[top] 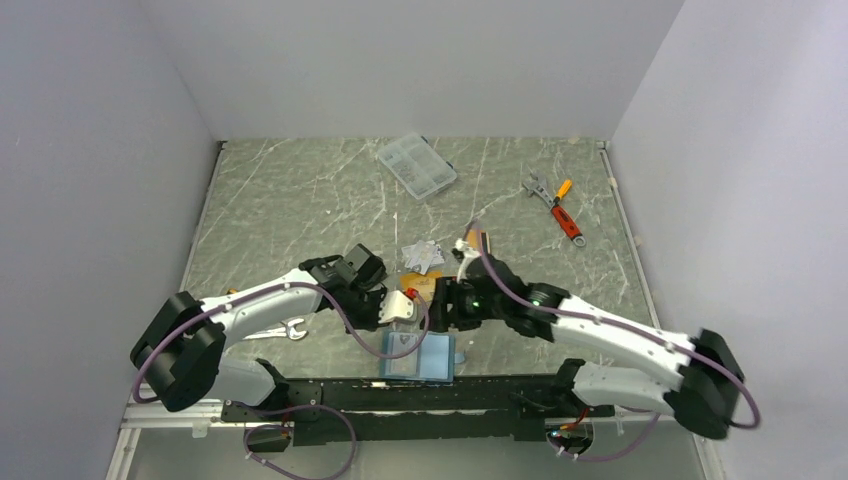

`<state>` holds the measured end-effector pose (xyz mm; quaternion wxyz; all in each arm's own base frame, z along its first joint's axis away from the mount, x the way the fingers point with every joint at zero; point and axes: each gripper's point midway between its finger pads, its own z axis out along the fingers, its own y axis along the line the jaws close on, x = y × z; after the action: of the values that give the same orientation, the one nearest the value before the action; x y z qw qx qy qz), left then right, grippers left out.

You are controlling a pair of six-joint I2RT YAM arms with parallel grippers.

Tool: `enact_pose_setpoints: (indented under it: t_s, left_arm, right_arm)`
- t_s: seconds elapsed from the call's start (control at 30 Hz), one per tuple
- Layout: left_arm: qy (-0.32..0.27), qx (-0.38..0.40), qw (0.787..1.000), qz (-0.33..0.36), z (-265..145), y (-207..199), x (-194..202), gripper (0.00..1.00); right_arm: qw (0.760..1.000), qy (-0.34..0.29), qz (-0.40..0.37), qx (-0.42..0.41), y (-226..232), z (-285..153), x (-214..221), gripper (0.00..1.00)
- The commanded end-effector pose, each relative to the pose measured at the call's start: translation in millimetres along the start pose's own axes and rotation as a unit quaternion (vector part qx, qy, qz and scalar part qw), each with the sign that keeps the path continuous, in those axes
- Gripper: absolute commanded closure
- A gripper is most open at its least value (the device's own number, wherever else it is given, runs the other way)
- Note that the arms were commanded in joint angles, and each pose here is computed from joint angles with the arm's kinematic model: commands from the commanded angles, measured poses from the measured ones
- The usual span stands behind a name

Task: Put the credit cards into the card holder
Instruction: Insert the credit card into the card holder, then close the card holder at the center of the board.

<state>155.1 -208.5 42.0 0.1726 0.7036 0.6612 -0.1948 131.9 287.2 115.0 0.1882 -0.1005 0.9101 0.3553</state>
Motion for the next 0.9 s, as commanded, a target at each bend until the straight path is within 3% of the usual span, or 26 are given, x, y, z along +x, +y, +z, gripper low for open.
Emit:
enact_pose_setpoints:
  t_s: [0.0,0.4,0.63,0.87]
  left_arm:
    - [-0.028,0.020,0.999,0.005,-9.7,-6.6,-14.3,1.00]
    - [-0.009,0.040,0.998,0.040,12.2,-2.8,-29.5,1.00]
    - [0.007,0.060,0.997,0.042,26.7,-15.6,-19.3,1.00]
    - [0.015,0.081,0.996,0.042,35.2,-32.0,-13.1,1.00]
  right_arm:
    - [0.998,0.002,0.052,0.030,-30.5,-25.2,30.7,0.35]
    - [0.984,0.046,0.158,-0.066,-48.3,-16.3,93.8,0.34]
    - [0.978,0.069,0.172,-0.093,-45.1,-5.5,103.4,0.34]
    - [0.978,0.028,0.177,-0.105,-45.0,0.6,90.0,0.37]
